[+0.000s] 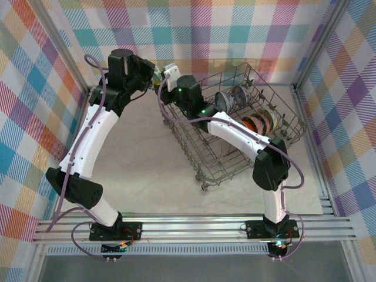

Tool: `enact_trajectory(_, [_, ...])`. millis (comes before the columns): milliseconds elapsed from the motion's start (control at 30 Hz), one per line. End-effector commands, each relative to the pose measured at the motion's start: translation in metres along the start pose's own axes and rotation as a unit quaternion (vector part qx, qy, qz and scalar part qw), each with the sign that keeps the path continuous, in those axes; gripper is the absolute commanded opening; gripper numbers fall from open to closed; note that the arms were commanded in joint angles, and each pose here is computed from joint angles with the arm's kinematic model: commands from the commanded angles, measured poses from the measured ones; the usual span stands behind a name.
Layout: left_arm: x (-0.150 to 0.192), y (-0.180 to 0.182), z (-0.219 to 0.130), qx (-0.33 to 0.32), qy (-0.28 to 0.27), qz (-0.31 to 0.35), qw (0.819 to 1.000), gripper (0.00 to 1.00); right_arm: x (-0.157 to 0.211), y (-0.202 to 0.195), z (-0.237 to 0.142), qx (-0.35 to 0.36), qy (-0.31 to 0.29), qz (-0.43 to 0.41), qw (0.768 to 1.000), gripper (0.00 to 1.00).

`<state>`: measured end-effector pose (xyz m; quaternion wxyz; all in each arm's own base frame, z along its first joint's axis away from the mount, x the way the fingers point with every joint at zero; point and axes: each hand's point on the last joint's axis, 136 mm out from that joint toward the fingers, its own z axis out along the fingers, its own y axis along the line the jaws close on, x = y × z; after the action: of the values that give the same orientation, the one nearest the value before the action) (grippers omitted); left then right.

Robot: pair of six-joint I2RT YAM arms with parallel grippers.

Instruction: Load the bowls into the dish rack

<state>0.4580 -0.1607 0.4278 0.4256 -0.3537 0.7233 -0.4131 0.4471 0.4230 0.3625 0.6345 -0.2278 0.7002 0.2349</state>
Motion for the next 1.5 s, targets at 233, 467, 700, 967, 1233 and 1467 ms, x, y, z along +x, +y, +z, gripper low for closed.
enact_trajectory(233, [-0.001,-0.03,-0.007,0.045,0.0,-0.002,0.999,0.0,-0.028,-0.01,-0.007,0.041,-0.075,0.02,0.996,0.36])
enact_trajectory(467, [0.0,-0.03,-0.004,0.045,0.002,-0.003,0.999,0.0,-0.033,-0.011,-0.012,0.055,-0.096,0.015,0.994,0.29])
enact_trajectory(700, [0.003,-0.03,-0.002,0.047,0.009,-0.002,0.999,0.06,-0.04,-0.018,-0.018,0.075,-0.107,0.018,0.991,0.2])
enact_trajectory(967, [0.011,-0.031,0.004,0.049,0.026,0.005,0.998,0.15,-0.051,-0.025,-0.024,0.102,-0.114,0.004,0.988,0.13])
enact_trajectory(1233, [0.017,-0.043,0.002,0.072,0.04,0.031,0.996,0.31,-0.053,-0.034,-0.026,0.124,-0.102,0.01,0.987,0.09])
enact_trajectory(1467, [0.017,-0.049,-0.002,0.085,0.042,0.045,0.995,0.44,-0.046,-0.047,-0.024,0.148,-0.074,0.028,0.986,0.08])
